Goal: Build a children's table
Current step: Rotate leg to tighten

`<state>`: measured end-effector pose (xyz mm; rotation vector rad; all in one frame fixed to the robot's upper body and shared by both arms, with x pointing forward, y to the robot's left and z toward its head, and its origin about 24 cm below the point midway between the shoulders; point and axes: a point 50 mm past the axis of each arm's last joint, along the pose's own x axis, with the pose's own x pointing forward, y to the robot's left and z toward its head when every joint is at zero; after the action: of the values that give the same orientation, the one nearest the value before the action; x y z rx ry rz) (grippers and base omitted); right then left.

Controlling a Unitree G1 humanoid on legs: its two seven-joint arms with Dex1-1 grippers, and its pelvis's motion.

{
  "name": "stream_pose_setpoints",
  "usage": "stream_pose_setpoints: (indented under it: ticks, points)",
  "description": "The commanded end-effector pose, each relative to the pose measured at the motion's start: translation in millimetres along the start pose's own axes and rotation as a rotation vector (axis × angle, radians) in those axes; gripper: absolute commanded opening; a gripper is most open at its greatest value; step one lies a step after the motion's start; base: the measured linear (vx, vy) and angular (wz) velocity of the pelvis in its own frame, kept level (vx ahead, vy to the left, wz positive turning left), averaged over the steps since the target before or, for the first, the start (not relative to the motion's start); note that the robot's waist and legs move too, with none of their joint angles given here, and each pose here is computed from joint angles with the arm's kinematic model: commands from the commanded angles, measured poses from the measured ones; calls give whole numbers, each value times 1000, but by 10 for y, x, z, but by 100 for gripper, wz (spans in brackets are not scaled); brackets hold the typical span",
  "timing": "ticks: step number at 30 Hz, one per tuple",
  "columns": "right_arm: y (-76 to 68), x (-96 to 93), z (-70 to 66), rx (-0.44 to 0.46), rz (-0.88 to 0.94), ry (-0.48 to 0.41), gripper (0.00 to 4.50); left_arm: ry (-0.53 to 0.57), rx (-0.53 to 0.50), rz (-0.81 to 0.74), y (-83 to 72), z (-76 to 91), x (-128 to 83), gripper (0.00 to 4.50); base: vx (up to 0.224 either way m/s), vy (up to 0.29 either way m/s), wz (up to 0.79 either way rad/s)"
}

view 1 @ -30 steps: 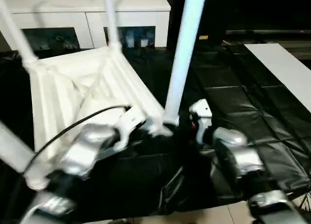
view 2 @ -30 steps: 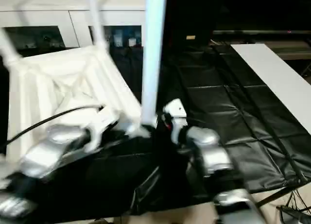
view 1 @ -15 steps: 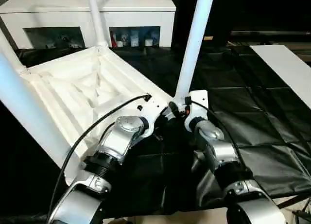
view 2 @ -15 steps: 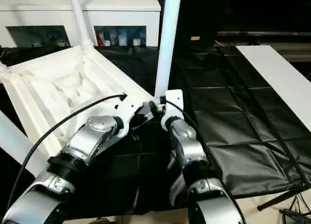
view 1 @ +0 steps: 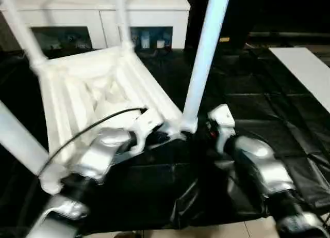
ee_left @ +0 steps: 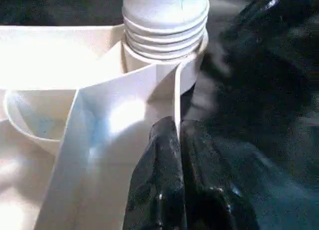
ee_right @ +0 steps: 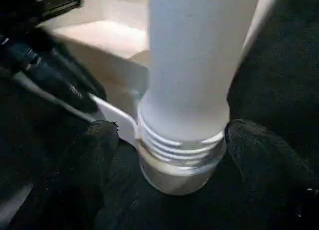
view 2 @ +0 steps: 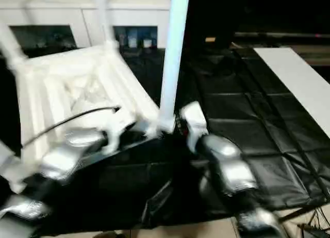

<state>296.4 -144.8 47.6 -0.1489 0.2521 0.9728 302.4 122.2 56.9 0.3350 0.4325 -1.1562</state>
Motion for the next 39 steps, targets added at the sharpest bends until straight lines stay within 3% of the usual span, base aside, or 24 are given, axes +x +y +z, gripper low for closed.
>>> stream_pose_setpoints:
  ticks: [1,8,21,28,31,33,35,39]
  points:
    - [50,49,65,-12,82,-3,383,-43,36,-145,-144,146,51,0,0,0,0]
    - [8,75,114,2,119,-10,383,-37,46,-150,-110,146,-17,0,0,0,0]
    - [-8,31,43,13,163,32,273,-20,41,-144,-74,126,-58,0,0,0,0]
    - [-2,18,-16,-5,184,77,253,-1,39,-132,-58,90,-68,0,0,0,0]
    - [-19,41,-70,-1,138,103,251,25,23,-101,-46,47,-45,0,0,0,0]
    - [-72,110,-120,22,15,111,251,19,-18,-28,-12,49,26,0,0,0,0]
    - [-127,237,-150,128,-176,82,251,-2,-88,88,39,96,167,0,0,0,0]
    - [-152,373,-178,253,-364,79,251,-28,-172,200,91,206,347,0,-41,8,-3]
